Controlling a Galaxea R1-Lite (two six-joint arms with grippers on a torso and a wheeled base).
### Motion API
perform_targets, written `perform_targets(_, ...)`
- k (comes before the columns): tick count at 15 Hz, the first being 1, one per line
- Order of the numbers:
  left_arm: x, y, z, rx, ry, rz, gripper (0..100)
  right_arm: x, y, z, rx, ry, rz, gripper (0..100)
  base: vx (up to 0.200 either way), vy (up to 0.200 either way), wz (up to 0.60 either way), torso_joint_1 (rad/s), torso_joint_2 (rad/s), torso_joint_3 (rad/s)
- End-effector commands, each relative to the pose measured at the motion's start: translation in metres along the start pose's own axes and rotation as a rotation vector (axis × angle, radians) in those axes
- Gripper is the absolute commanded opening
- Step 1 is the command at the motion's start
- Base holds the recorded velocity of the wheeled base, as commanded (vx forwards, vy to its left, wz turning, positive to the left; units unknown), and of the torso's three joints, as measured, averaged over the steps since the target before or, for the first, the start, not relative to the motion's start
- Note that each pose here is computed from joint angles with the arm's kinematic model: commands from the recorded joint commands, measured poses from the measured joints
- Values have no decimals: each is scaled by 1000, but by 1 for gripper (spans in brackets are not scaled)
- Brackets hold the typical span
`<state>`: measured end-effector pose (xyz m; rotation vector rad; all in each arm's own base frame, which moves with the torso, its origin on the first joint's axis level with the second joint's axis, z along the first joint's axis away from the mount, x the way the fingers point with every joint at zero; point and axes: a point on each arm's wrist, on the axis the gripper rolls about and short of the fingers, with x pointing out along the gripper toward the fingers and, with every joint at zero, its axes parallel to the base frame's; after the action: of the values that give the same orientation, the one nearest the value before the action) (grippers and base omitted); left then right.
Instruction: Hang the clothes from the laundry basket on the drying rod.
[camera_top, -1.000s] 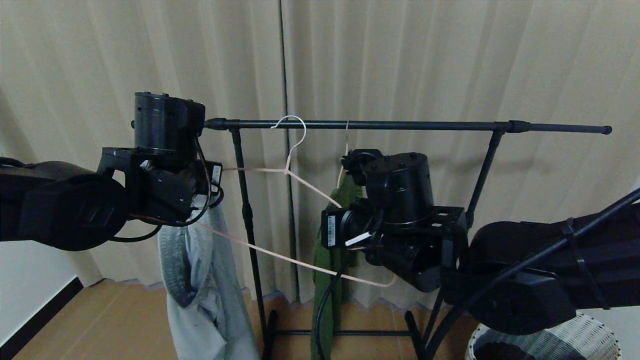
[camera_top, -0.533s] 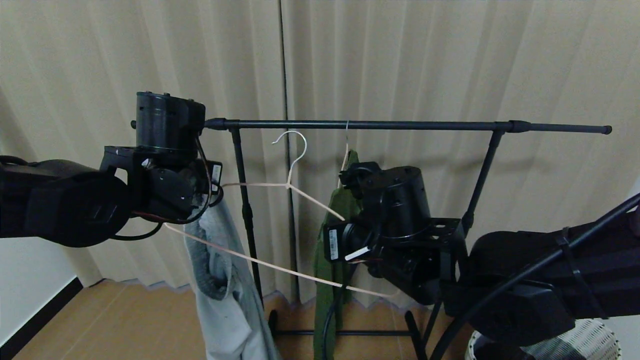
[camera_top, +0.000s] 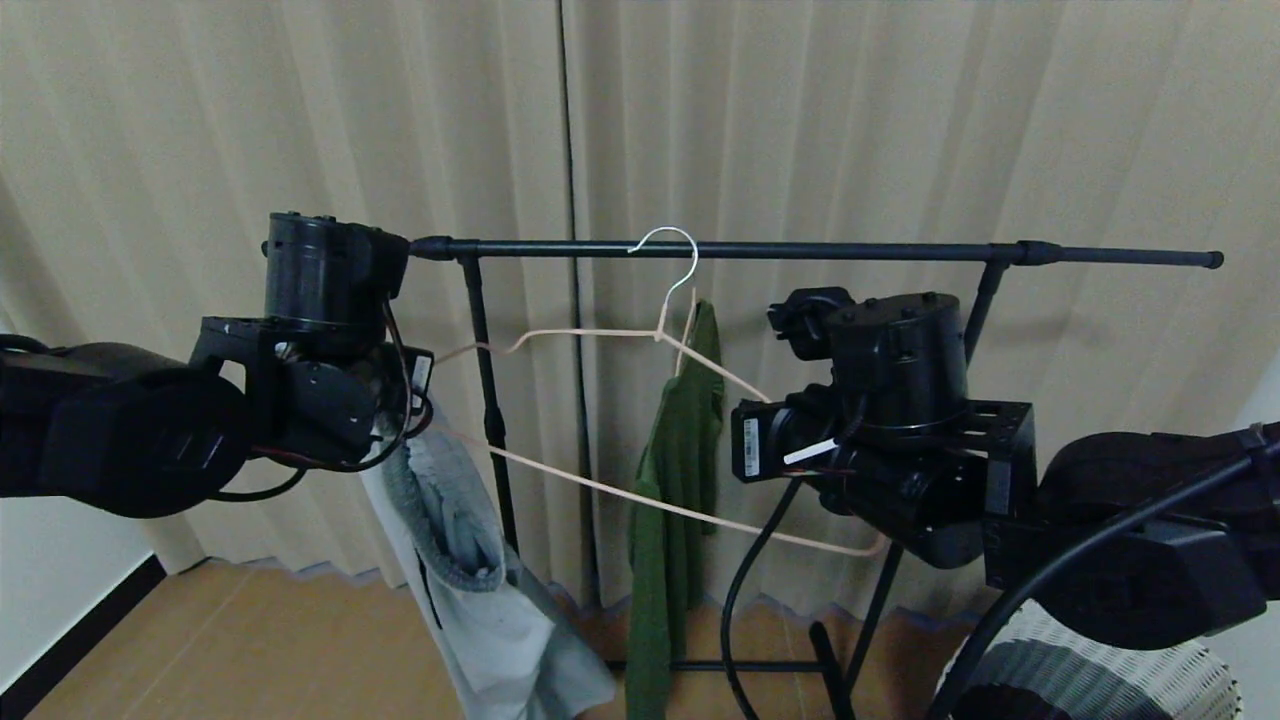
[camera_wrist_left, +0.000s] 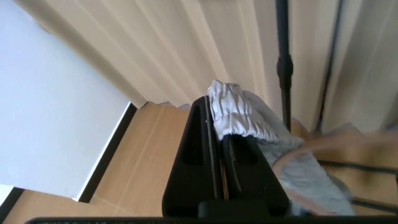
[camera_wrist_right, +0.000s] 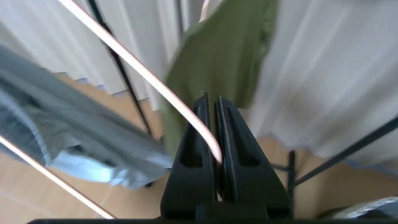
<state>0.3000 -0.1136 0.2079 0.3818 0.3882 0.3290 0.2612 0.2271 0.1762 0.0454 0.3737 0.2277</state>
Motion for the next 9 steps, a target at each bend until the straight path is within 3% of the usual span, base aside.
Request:
perform_targets(1,-2,0,0,1,-2,-3,0,-2,-2,3,2,-9,-4,0,0,0,0,0,0,0)
perform_targets(4,-9,-12,-2,28,-7,-39,0,0,-1,5,-51,-15,-2,0,0,0,0,0,0,0)
perform_targets(6,-8,-14,-3,32,-4,-41,0,-8,1,11,-35,-51,39,0,0,0,0,0,0,0)
perform_targets(9,0,-16,-5,36,10,-16,0,-36,0,21,-12,-48,220,0,0,0,0,0,0,0)
